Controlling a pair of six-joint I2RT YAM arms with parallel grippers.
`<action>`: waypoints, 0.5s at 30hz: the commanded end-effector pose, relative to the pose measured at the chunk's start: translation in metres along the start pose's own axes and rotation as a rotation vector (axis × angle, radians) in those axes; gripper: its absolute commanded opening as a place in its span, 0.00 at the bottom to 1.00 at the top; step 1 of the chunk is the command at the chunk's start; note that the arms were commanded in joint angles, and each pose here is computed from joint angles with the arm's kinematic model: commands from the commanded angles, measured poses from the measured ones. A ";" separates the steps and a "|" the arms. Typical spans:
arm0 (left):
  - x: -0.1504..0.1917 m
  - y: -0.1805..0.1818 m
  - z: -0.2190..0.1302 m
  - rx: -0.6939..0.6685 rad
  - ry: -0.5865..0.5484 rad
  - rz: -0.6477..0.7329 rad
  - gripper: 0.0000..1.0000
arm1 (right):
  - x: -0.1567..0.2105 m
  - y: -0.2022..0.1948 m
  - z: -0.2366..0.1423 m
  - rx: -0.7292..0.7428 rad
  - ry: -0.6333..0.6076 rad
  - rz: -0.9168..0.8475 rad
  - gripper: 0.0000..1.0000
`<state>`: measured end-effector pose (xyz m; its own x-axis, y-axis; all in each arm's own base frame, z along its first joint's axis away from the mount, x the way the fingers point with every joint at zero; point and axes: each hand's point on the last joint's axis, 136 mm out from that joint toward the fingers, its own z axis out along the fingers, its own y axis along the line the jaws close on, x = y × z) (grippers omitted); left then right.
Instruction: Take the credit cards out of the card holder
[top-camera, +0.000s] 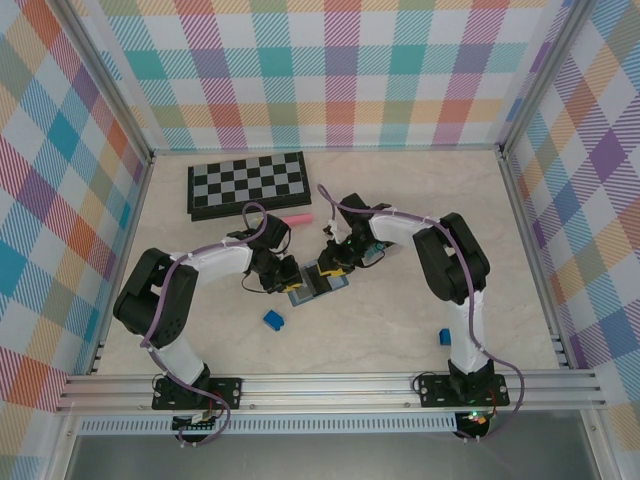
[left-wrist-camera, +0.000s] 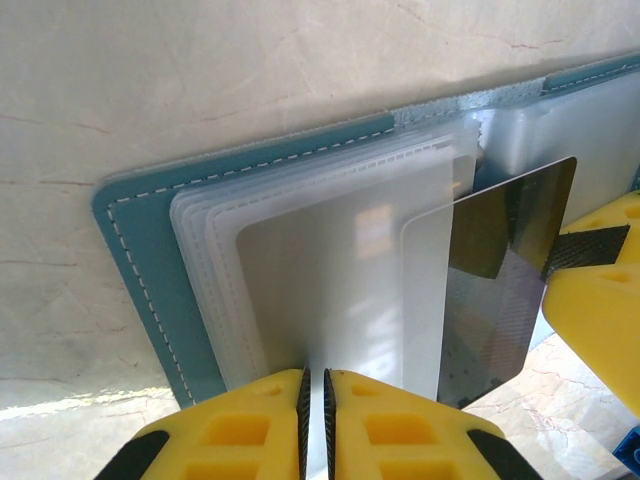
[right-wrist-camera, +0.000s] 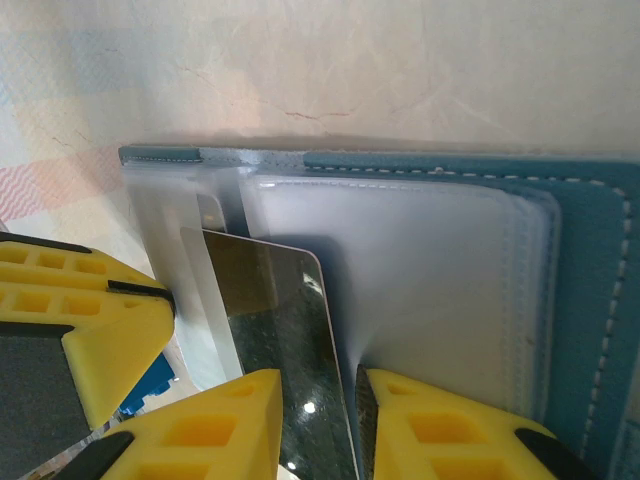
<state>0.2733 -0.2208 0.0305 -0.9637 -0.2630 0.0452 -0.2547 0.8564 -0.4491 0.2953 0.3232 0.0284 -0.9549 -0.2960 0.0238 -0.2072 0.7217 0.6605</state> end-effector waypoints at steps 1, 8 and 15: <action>0.003 -0.002 -0.003 -0.009 0.006 -0.003 0.14 | 0.001 -0.013 0.008 0.034 0.029 0.008 0.29; -0.009 -0.036 -0.030 0.099 -0.072 0.017 0.12 | 0.003 -0.017 0.011 0.036 0.034 0.007 0.31; -0.010 -0.041 -0.007 0.095 -0.055 0.004 0.08 | 0.003 -0.016 0.012 0.028 0.036 0.014 0.30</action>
<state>0.2891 -0.2394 0.0596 -0.9587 -0.2839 -0.0177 -0.2325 0.8177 -0.5265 0.2948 0.3240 0.0285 -0.9526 -0.3033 0.0252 -0.2105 0.7163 0.6652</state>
